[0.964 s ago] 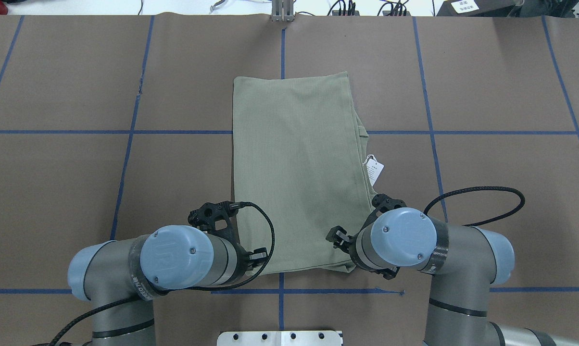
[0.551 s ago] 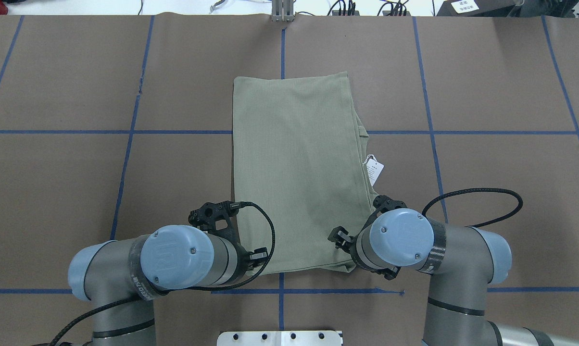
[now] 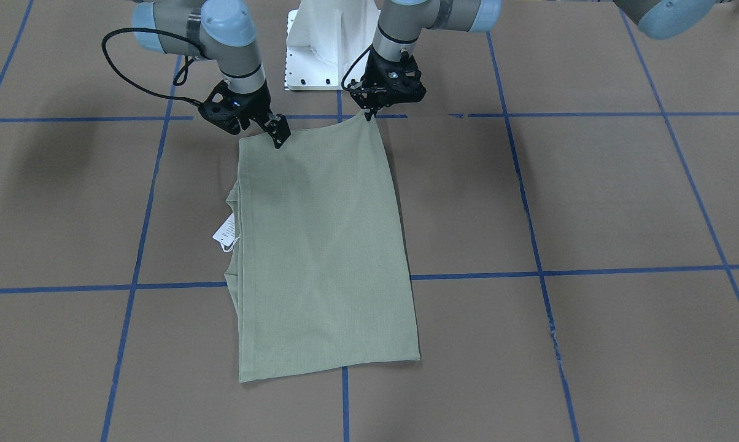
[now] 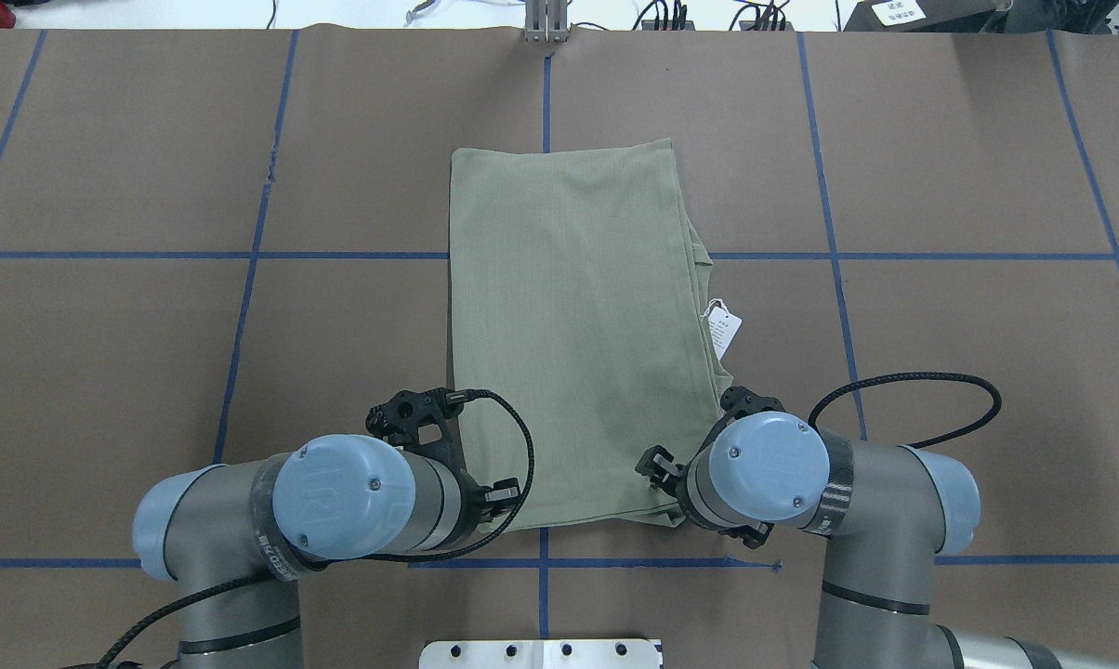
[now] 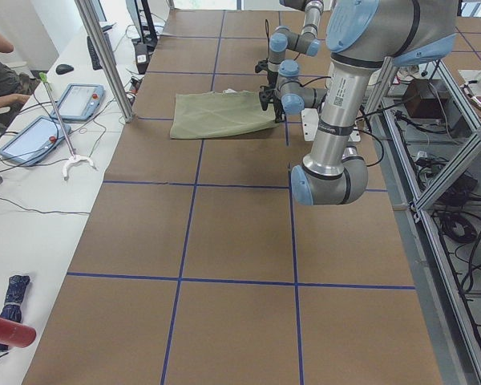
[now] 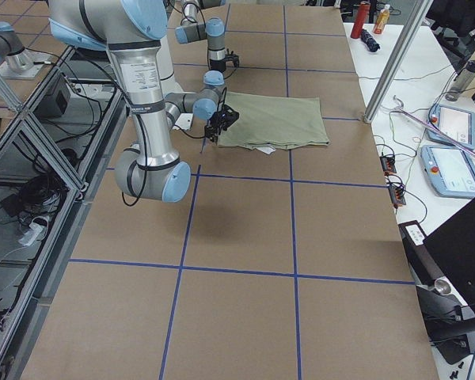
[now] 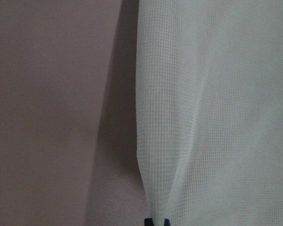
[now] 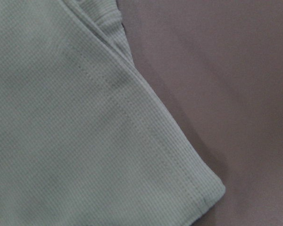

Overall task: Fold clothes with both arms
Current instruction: 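Grasp the shirt's near edge corners with both grippers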

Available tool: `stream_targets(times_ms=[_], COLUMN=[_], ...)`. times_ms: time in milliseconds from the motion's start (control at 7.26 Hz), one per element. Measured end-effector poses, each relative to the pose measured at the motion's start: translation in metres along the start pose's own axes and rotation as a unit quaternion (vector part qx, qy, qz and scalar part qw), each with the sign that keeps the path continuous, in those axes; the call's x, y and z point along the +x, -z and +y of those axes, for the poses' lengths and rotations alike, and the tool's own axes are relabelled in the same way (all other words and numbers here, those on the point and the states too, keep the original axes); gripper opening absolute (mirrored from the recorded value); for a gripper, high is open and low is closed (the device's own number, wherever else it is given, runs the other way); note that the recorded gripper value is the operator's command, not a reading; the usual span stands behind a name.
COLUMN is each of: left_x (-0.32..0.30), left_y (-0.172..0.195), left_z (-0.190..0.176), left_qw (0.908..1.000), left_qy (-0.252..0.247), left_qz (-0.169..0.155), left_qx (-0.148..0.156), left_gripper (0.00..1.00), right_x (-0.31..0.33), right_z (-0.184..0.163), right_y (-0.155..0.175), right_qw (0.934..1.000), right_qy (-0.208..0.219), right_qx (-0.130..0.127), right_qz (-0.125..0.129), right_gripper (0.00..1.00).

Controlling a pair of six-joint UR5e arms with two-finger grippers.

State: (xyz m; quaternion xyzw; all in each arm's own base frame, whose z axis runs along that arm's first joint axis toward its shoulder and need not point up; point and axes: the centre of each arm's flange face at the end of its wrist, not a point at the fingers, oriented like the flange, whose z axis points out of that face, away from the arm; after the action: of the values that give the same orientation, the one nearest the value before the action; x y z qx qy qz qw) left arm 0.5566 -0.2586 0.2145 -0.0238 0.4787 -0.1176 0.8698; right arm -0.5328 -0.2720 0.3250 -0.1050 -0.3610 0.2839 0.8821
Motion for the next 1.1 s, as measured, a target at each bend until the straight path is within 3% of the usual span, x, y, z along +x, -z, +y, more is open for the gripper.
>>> stream_targets(times_ms=[138, 413, 551, 688, 1102], left_x=[-0.0002, -0.0004, -0.0005, -0.0006, -0.0001], left_y=[0.0, -0.0001, -0.0004, -0.0007, -0.0001], left_z=[0.0, -0.0001, -0.0001, -0.0001, 0.0], left_qw=[1.0, 1.0, 1.0, 1.0, 1.0], left_qy=[0.0, 0.0, 0.0, 0.0, 0.0], left_qz=[0.0, 0.0, -0.001, -0.001, 0.0], left_qx=[0.0, 0.0, 0.0, 0.0, 0.0], left_gripper=[0.0, 0.0, 0.0, 0.0, 0.0], right_x=[0.0003, -0.0008, -0.0016, -0.0019, -0.0085], right_z=[0.0006, 0.0019, 0.0025, 0.003, 0.0051], right_y=[-0.0008, 0.0001, 0.0011, 0.0015, 0.0086], right_qw=[1.0, 1.0, 1.0, 1.0, 0.9999], right_qy=[0.0, -0.004, -0.006, -0.006, -0.005], right_qx=[0.0, -0.001, -0.002, -0.003, -0.007], right_qz=[0.001, 0.0, -0.001, -0.001, -0.01], right_gripper=[0.79, 0.26, 0.11, 0.0, 0.0])
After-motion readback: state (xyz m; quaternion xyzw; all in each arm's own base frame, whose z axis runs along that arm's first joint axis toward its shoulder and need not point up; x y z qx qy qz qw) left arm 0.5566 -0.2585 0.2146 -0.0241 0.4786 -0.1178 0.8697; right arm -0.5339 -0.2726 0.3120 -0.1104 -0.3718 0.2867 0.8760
